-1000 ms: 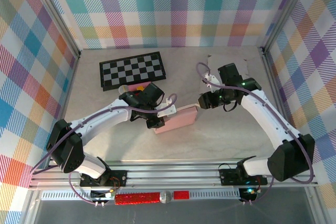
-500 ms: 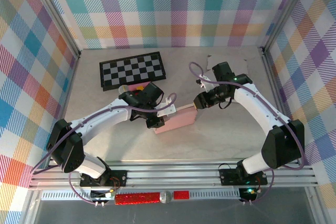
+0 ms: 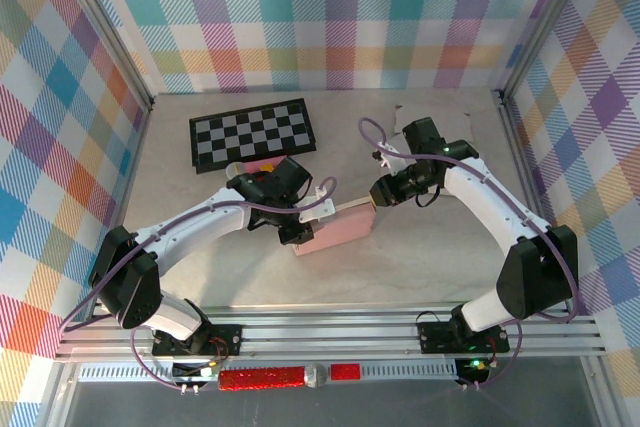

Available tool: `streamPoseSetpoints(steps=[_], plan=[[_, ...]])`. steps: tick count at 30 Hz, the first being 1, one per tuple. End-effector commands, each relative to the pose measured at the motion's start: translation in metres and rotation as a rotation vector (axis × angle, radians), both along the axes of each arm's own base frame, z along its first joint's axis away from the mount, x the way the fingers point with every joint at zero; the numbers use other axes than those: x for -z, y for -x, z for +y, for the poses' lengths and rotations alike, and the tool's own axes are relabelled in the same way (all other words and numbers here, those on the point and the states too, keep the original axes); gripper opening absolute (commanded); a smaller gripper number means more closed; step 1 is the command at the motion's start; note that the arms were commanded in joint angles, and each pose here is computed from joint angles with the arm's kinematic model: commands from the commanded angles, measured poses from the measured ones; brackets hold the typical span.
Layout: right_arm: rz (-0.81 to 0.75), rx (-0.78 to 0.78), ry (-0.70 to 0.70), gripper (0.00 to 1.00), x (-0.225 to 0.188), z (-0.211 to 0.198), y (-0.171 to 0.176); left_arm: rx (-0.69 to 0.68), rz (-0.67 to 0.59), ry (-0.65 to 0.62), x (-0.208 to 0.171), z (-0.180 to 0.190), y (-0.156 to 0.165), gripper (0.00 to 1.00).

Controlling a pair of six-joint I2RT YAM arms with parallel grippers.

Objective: Fold the paper box

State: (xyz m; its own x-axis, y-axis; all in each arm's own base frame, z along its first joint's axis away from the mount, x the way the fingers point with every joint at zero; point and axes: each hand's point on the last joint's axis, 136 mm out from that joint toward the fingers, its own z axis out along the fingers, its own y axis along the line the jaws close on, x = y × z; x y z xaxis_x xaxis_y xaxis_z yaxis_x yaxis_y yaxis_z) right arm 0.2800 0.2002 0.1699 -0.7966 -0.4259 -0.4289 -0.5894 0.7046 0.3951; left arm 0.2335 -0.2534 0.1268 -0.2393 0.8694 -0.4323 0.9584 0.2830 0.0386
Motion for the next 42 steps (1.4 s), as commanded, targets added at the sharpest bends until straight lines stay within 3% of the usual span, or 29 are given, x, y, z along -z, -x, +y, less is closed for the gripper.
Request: streamPoseSetpoints(steps=[1,19,25,29,42], plan=[[-0.018,-0.011,0.025,0.24,-0.005,0.002,0.0,0.009,0.029,0.002,0.001,0.002,0.002,0.27],[-0.068,0.009,0.139,0.14,-0.001,-0.001,-0.005,0.006,0.031,0.004,0.0,0.001,0.001,0.27],[-0.095,0.027,0.176,0.06,-0.001,-0.001,-0.006,0.0,0.028,0.005,0.0,0.0,-0.001,0.27],[-0.086,0.118,0.184,0.0,-0.002,-0.002,-0.007,-0.016,0.031,0.01,-0.001,0.0,-0.003,0.27],[-0.133,0.274,0.135,0.0,0.0,-0.007,0.008,-0.081,0.04,0.01,0.002,0.002,-0.017,0.27]])
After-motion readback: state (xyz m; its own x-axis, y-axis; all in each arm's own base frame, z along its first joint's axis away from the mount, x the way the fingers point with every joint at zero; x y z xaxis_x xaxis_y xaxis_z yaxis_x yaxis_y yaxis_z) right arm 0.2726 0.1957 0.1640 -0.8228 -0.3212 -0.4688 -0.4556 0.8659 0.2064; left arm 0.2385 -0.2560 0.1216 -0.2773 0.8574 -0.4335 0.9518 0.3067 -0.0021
